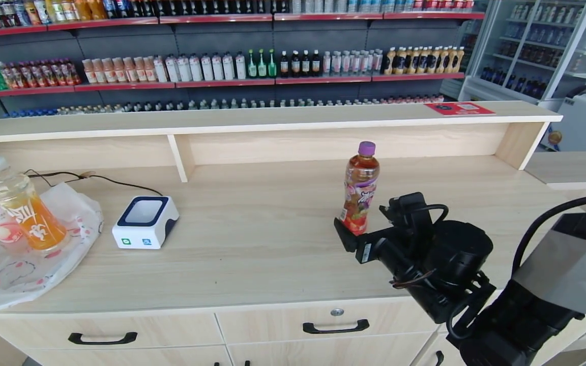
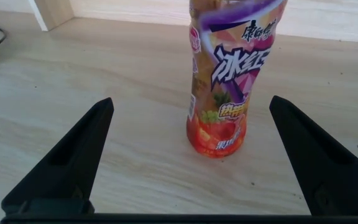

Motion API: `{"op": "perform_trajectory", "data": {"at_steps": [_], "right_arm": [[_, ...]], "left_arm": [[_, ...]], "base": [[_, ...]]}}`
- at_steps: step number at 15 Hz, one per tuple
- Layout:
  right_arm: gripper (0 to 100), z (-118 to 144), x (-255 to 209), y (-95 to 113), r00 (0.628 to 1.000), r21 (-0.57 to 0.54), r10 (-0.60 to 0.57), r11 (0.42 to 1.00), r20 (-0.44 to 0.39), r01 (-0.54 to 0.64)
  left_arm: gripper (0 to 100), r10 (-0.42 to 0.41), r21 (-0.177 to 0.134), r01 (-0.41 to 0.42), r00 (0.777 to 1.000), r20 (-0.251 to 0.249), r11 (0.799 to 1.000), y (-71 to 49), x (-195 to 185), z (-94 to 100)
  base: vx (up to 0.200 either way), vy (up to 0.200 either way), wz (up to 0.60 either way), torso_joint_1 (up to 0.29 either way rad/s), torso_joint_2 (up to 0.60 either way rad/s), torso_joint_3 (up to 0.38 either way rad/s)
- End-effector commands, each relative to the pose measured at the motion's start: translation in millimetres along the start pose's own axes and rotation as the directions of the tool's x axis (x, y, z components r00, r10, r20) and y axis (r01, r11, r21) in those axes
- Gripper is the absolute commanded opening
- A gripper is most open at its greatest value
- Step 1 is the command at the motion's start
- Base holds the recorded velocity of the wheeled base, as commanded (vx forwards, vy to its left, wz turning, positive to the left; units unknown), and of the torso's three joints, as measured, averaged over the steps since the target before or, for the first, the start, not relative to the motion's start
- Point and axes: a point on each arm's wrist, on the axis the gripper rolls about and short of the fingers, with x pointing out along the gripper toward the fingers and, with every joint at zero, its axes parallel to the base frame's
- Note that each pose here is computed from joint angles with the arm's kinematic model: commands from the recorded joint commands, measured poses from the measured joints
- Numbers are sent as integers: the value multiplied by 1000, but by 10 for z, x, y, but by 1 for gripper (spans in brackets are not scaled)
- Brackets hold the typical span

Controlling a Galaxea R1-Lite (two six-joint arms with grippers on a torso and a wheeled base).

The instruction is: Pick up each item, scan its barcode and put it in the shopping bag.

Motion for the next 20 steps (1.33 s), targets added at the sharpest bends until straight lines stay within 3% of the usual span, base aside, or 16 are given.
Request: {"op": "perform_trajectory", "data": {"at_steps": [1,7,11,14,20], "right_arm": [[100,-43,70,-17,1000,10,-12,1000,1,12],[100,-114,242,-76,999,23,-40,999,15,40],[100,-160,322,-248,996,20,-92,996,14,92],[100,-200,356,-125,998,22,-62,998,15,61],[100,-208,486,-112,997,30,-66,997,46,65]], "left_arm": [[100,0,-1,0,1000,-1,1000,0,1,1],[100,0,-1,0,1000,-1,1000,0,1,1],[100,0,-1,0,1000,-1,1000,0,1,1],[100,0,-1,0,1000,-1,1000,0,1,1],[100,0,-1,0,1000,-1,1000,0,1,1]], "base": [[0,0,0,0,0,0],[0,0,0,0,0,0],[0,0,0,0,0,0],[0,0,0,0,0,0],[0,0,0,0,0,0]]}}
